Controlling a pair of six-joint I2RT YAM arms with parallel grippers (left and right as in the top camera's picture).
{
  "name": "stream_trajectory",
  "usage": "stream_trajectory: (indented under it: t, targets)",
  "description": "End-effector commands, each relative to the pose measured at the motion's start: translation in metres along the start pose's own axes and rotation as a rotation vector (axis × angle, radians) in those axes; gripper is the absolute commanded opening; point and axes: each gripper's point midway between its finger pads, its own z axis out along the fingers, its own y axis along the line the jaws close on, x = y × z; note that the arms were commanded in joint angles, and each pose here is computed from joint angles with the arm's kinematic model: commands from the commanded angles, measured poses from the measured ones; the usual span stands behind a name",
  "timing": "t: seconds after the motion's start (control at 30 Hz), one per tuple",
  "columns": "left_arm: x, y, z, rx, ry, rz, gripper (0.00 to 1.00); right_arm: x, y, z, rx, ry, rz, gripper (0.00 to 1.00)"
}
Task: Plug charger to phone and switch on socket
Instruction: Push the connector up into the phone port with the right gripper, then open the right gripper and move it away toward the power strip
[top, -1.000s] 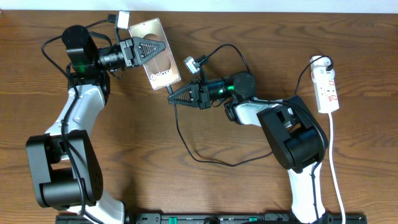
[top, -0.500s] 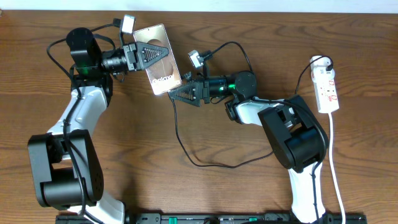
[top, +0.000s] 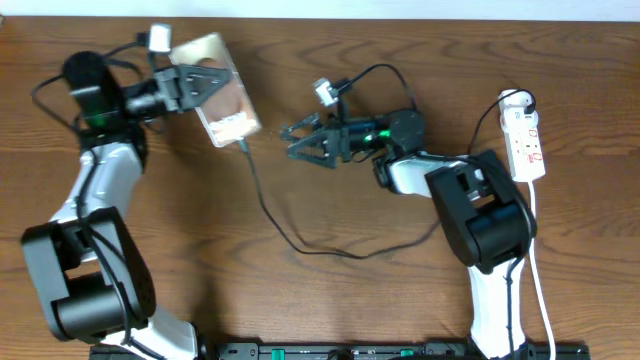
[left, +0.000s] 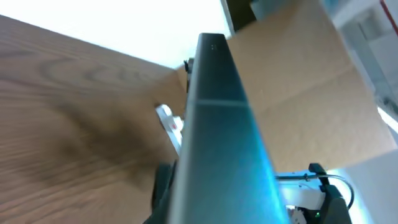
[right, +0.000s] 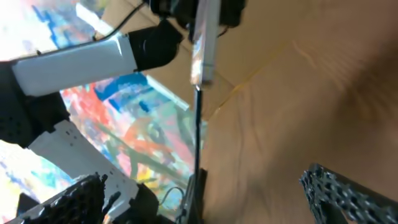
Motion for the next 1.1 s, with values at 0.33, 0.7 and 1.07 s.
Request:
stream_trajectory:
  t: [0.33, 0.7, 1.07]
  targets:
    - [-0.002, 0.006, -0.027, -0.009, -0.017, -0.084, 0.07, -0.003, -0.032, -0.025, 0.088, -0.017, 0.161, 0.99]
    - [-0.002, 0.007, -0.022, -0.014, -0.022, -0.075, 0.07, -0.011, -0.082, -0.038, 0.272, -0.163, 0.263, 0.99]
    - [0.003, 0.004, -0.002, -0.005, 0.002, -0.055, 0.07, -0.061, -0.101, -0.131, 0.472, -0.351, 0.215, 0.99]
